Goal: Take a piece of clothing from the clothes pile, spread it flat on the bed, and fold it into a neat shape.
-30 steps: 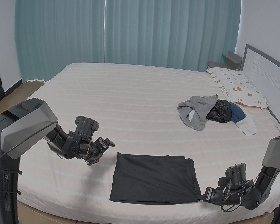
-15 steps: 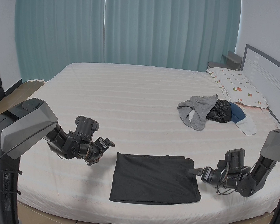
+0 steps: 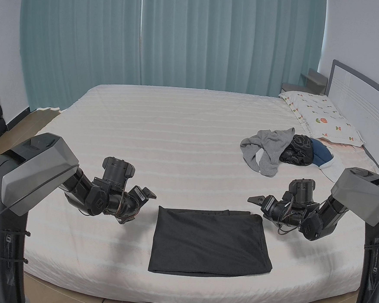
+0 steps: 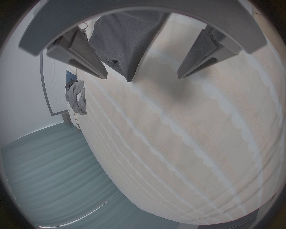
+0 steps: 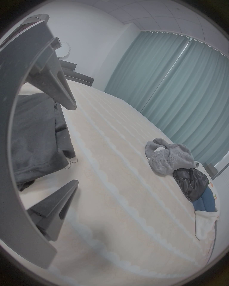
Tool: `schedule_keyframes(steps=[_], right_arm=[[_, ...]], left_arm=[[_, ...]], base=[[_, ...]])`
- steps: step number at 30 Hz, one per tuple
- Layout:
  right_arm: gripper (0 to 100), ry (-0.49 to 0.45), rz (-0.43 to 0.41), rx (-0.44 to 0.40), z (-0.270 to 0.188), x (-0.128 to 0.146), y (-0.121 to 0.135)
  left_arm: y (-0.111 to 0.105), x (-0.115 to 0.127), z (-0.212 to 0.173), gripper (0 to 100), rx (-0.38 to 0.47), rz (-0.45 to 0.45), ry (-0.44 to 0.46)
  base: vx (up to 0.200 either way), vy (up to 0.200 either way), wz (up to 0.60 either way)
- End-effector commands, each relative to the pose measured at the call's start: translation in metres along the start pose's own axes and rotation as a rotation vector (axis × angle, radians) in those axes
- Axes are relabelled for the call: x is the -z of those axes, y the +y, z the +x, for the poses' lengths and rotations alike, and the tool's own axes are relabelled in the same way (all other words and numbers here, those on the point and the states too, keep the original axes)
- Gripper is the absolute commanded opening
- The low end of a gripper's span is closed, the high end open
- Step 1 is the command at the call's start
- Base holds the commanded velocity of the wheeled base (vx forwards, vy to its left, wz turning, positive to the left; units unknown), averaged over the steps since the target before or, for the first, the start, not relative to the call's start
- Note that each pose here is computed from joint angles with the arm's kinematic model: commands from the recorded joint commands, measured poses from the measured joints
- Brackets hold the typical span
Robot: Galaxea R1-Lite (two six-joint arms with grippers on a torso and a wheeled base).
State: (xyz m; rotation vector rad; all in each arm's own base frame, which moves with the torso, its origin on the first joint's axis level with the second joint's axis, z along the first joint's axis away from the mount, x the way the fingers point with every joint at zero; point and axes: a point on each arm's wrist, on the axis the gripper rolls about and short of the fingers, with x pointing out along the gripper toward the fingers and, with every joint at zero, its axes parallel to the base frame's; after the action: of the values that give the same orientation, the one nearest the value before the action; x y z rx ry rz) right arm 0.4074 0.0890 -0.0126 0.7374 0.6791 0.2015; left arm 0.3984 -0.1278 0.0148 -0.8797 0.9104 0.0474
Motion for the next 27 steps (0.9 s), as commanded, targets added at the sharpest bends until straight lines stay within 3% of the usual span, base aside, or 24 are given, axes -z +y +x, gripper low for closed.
schedule_keyframes(steps=[1, 20, 21, 27], right_arm=[[0, 0.02, 0.005, 0.016, 0.01, 0.006, -0.008], [0, -0.033, 0.025, 0.033, 0.002, -0.01, -0.016], [100, -0.028, 0.023, 0.034, 0.001, -0.009, -0.015], [100, -0.013, 0.024, 0.011, -0.004, -0.006, -0.006]], left_arm=[[0.0, 0.0, 0.001, 100, -0.002, 0.0, 0.0], [0.0, 0.004, 0.002, 100, -0.009, 0.03, -0.002], [0.0, 0.004, 0.002, 100, -0.009, 0.03, -0.002], [0.0, 0.004, 0.002, 100, -0.009, 0.03, -0.002]], base=[[0.0, 0.0, 0.0], [0.0, 0.0, 0.0], [0.0, 0.0, 0.0], [0.0, 0.0, 0.0]])
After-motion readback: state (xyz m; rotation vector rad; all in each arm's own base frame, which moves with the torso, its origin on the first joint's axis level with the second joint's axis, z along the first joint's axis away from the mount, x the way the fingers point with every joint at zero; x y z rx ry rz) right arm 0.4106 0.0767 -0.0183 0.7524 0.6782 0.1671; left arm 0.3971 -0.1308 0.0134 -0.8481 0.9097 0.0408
